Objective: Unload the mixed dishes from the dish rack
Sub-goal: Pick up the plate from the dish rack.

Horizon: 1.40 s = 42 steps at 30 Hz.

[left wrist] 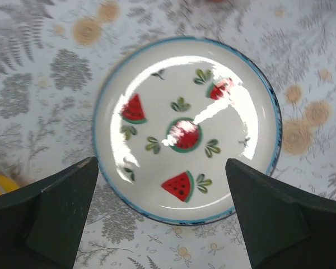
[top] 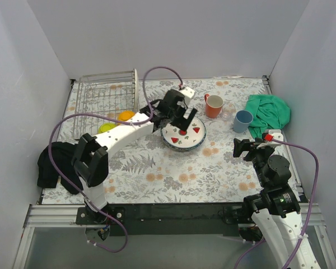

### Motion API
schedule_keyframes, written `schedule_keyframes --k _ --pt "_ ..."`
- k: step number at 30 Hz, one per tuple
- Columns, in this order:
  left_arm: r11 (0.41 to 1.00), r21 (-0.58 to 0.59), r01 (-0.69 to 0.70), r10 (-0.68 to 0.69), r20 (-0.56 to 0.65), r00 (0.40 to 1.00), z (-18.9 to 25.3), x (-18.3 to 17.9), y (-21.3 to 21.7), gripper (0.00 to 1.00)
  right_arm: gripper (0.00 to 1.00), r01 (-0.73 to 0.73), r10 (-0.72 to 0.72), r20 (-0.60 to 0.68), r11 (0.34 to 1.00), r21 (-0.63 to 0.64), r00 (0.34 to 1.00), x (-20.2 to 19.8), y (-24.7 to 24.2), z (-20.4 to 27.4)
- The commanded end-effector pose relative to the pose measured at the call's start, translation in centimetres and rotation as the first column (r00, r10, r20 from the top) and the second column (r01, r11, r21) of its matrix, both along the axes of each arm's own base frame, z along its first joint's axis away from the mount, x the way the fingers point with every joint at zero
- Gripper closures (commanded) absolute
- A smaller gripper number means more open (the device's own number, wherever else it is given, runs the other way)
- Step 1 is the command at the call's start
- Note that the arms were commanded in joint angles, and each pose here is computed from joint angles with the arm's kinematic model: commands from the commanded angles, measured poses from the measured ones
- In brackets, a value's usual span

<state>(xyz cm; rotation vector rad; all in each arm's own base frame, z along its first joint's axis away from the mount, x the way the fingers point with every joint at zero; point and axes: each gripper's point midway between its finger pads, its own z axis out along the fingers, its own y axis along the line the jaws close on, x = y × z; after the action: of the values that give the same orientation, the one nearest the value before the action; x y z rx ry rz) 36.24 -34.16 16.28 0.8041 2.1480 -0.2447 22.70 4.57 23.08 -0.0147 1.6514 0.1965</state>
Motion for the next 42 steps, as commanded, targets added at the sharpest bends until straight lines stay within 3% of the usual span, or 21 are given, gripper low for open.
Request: schedule_keyframes --k 1,6,10,17,23,26,33,37,42 --pt "0.932 -0.262 -0.25 0.294 0.143 0.945 10.7 5.8 6.2 0.02 0.08 -0.005 0.005 0.034 1.0 0.012 0.999 0.3 0.2 0.8" --pt "0.81 -0.391 -0.438 0.525 0.147 0.839 13.2 9.9 13.6 0.02 0.08 -0.011 0.011 0.034 1.0 0.012 0.999 0.3 0.3 0.9" --pt "0.74 -0.439 -0.51 0.605 0.1 0.79 13.0 12.5 17.5 0.02 0.08 -0.011 0.011 0.028 1.0 0.009 1.0 0.4 0.3 0.8" --pt "0.702 -0.462 -0.541 0.619 0.021 0.785 10.9 16.0 20.1 0.04 0.09 -0.02 0.02 0.018 1.0 0.005 1.0 0.5 0.5 0.5" --pt "0.695 -0.464 -0.548 0.603 -0.038 0.797 8.8 18.4 20.3 0.13 0.08 -0.02 0.02 0.014 1.0 0.002 1.0 0.5 0.5 0.4" --pt "0.701 -0.456 -0.549 0.593 -0.055 0.803 7.8 18.9 20.1 0.2 0.08 -0.022 0.022 0.008 1.0 0.002 1.0 0.6 0.6 0.3" --pt "0.713 -0.431 -0.553 0.575 -0.091 0.813 5.2 19.6 19.5 0.47 0.09 -0.025 0.025 0.002 1.0 -0.002 1.0 0.7 0.7 0.2" --pt "0.718 -0.425 -0.551 0.575 -0.083 0.814 5.2 19.7 19.7 0.66 0.08 -0.025 0.025 0.0 1.0 -0.001 1.0 0.7 0.7 0.2" --pt "0.725 -0.429 -0.538 0.582 -0.034 0.812 7.1 19.5 20.2 0.83 0.09 -0.025 0.025 -0.004 1.0 -0.002 1.0 0.7 0.7 0.0"
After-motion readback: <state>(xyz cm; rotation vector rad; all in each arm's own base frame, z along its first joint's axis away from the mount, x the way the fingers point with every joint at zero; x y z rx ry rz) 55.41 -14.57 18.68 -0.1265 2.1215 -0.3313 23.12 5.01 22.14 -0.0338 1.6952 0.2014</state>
